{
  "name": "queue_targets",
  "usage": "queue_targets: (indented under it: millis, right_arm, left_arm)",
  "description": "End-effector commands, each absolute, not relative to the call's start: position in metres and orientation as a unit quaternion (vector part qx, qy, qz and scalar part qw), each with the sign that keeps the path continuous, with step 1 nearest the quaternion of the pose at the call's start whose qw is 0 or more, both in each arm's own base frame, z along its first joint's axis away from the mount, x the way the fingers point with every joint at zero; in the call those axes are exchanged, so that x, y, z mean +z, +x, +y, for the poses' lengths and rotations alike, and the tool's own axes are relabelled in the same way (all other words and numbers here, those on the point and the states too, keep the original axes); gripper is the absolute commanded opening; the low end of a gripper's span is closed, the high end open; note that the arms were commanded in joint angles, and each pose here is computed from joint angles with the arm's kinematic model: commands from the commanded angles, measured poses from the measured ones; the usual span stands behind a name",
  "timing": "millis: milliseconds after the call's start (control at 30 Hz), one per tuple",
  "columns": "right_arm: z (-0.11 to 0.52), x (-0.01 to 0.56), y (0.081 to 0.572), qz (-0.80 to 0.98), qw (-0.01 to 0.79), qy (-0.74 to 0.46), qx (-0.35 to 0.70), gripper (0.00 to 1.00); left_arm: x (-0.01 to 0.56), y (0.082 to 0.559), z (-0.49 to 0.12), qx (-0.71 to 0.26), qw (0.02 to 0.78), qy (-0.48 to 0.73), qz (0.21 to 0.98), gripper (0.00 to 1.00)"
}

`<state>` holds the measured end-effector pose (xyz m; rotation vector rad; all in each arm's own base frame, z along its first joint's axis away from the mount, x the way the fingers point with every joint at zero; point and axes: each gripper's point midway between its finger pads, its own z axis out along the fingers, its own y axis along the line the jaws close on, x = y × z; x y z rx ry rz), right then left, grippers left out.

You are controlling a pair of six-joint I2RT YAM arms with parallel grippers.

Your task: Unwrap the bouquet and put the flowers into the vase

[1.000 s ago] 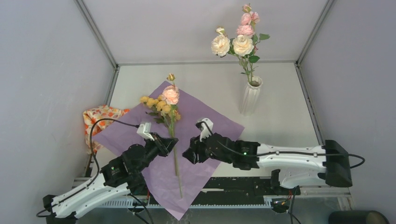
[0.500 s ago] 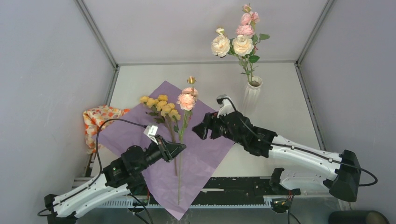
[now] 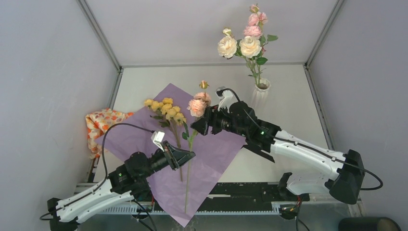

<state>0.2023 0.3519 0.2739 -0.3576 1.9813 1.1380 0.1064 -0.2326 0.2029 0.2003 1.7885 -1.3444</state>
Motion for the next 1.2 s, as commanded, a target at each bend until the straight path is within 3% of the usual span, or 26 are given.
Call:
queue_targets:
  millis: [0, 133, 233, 333, 533, 567, 733, 1033, 1167]
  right_arm:
    - [0.362, 0.288, 0.208, 0.768, 0.400, -0.149, 0.478, 0.73]
    - [0.368, 0.285, 0.211, 0.766, 0.392, -0.153, 0.486, 0.65]
    - [0.373, 0.289, 0.214, 0.763, 0.392, -0.159, 0.489, 0.54]
    - [0.377, 0.302, 0.214, 0.753, 0.395, -0.165, 0.499, 0.31]
    - [0.380, 0.317, 0.207, 0.743, 0.390, -0.175, 0.515, 0.09]
    - [0.379, 0.318, 0.206, 0.744, 0.390, -0.175, 0.514, 0.02]
    - [0.367, 0.327, 0.201, 0.746, 0.406, -0.174, 0.498, 0.00]
    - [0.287, 0.386, 0.193, 0.729, 0.517, -0.145, 0.425, 0.00]
    - [0.233, 0.432, 0.189, 0.697, 0.591, -0.108, 0.391, 0.00]
  left_arm:
    - [0.227, 0.099, -0.238, -0.577, 0.441, 0.090, 0.681, 0.11]
    - [0.232, 0.096, -0.240, -0.585, 0.441, 0.096, 0.674, 0.11]
    - [0.229, 0.095, -0.242, -0.584, 0.436, 0.099, 0.677, 0.11]
    - [0.227, 0.093, -0.244, -0.586, 0.431, 0.101, 0.678, 0.11]
    - [0.217, 0.096, -0.245, -0.579, 0.426, 0.093, 0.689, 0.13]
    - [0.214, 0.097, -0.245, -0.577, 0.424, 0.089, 0.692, 0.15]
    - [0.217, 0.096, -0.245, -0.571, 0.421, 0.094, 0.699, 0.34]
    - [0.234, 0.101, -0.218, -0.529, 0.453, 0.089, 0.712, 0.46]
    - [0.220, 0.108, -0.215, -0.510, 0.453, 0.071, 0.727, 0.45]
